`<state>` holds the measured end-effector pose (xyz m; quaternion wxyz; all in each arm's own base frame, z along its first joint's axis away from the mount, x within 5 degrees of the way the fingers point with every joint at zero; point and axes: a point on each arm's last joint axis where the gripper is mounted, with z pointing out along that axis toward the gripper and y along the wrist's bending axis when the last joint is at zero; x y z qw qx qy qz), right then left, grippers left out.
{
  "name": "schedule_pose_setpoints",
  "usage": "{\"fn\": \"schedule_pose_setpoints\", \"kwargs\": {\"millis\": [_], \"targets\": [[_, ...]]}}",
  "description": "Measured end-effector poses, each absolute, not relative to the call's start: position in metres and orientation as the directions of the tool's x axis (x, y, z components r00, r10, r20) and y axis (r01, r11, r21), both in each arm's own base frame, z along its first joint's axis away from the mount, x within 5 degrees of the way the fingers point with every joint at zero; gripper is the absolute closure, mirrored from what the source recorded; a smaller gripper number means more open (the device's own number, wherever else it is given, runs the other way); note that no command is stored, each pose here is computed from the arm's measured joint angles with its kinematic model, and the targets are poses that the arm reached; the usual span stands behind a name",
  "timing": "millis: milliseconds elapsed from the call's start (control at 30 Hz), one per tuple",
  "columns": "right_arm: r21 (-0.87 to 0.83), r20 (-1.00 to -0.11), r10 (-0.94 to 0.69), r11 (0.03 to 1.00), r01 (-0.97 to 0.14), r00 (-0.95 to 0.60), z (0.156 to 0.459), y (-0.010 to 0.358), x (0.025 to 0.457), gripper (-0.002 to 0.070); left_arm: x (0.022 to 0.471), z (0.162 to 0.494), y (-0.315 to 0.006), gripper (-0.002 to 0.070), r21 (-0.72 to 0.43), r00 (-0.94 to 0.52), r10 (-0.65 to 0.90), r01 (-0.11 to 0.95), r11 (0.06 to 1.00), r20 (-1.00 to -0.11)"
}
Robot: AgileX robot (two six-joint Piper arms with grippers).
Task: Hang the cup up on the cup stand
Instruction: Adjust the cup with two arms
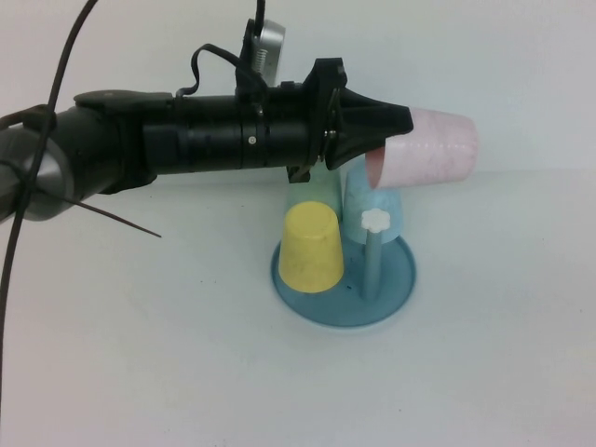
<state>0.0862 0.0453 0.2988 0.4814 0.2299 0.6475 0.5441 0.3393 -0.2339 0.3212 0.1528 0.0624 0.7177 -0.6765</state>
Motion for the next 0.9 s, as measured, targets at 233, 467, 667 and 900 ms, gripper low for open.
{"fn": "schedule_pose_setpoints", "kwargs": {"millis": [233,467,667,900], "targets": [[0.972,-0.220,0.866,0.156,-0.175,-0.448,0.251,0.040,0.060,-0.0017,0.346,0.319,-0.233,0.0665,-0.970,-0.954,-0.184,0.219,0.108,-0.236],[0.996,-0.087,0.873,0.073,-0.047,-0.480,0.211,0.040,0.057,-0.0017,0.344,0.319,-0.236,0.0665,-0.975,-0.959,-0.186,0.197,0.106,-0.214],[0.997,-0.066,0.873,0.043,-0.059,-0.483,0.220,0.040,0.057,-0.0017,0.327,0.317,-0.264,0.0665,-0.973,-0.966,-0.148,0.198,0.117,-0.214],[0.999,-0.023,0.873,0.005,-0.038,-0.488,0.231,0.041,0.060,-0.0017,0.313,0.315,-0.286,0.0665,-0.972,-0.968,-0.136,0.192,0.137,-0.211]]}}
